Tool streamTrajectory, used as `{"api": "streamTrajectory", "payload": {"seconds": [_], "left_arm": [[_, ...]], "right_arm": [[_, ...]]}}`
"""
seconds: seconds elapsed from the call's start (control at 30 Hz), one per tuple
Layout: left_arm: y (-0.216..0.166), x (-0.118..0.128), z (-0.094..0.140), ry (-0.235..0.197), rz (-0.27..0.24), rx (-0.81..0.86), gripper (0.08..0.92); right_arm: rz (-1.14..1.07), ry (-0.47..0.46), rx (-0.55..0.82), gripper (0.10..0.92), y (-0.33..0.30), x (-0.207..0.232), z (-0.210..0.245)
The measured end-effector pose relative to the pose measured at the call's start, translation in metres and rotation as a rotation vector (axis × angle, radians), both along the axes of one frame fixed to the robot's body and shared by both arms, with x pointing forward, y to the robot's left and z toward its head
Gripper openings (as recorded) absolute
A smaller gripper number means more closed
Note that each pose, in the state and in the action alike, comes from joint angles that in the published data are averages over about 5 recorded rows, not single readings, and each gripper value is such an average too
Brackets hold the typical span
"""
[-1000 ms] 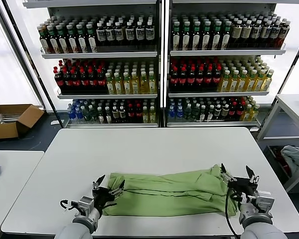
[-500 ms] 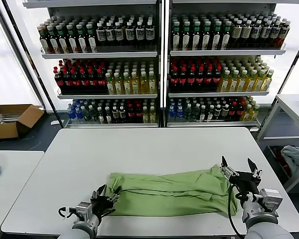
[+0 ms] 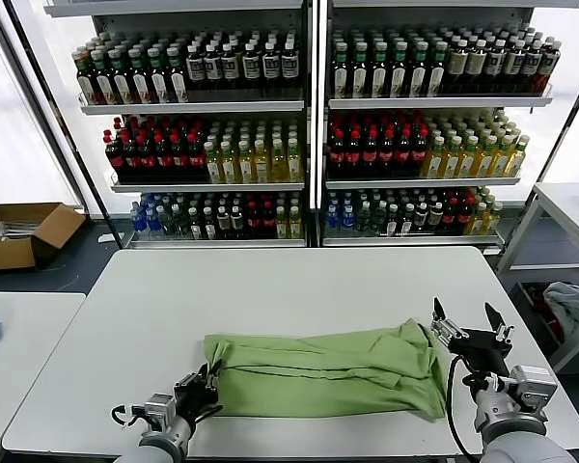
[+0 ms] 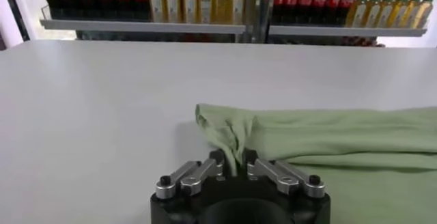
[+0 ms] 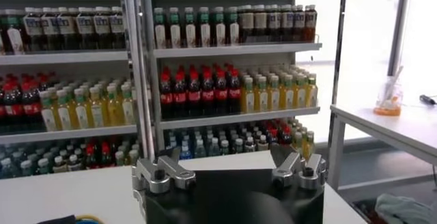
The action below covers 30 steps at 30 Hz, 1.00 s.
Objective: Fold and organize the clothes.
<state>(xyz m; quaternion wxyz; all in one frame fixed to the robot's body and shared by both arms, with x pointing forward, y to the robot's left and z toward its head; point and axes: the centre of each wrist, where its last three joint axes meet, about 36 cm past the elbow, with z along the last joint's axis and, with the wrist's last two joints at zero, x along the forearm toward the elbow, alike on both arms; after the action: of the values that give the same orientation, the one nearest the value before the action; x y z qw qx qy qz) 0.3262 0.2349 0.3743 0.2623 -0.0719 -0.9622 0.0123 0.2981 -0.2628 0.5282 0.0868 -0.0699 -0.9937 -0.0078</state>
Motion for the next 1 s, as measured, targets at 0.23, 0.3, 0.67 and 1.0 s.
{"api": "streamTrajectory", "payload": {"seconds": [0.23, 0.3, 0.67, 1.0], "left_arm": [[0.015, 0.006, 0.008, -0.045, 0.023, 0.017, 0.097], [0.023, 0.008, 0.013, -0.066, 0.033, 0.026, 0.097], [0.156, 0.027, 0.062, -0.173, 0.175, 0.252, 0.097], [0.244, 0.035, 0.124, -0.235, 0.251, 0.459, 0.097]], "right_arm": [[0.003, -0.012, 0.001, 0.823, -0.001, 0.002, 0.003], [0.004, -0.015, 0.001, 0.823, -0.001, 0.003, 0.004], [0.013, -0.022, 0.012, 0.823, -0.001, 0.011, 0.003], [0.018, -0.024, 0.019, 0.823, 0.003, 0.011, 0.003]]}}
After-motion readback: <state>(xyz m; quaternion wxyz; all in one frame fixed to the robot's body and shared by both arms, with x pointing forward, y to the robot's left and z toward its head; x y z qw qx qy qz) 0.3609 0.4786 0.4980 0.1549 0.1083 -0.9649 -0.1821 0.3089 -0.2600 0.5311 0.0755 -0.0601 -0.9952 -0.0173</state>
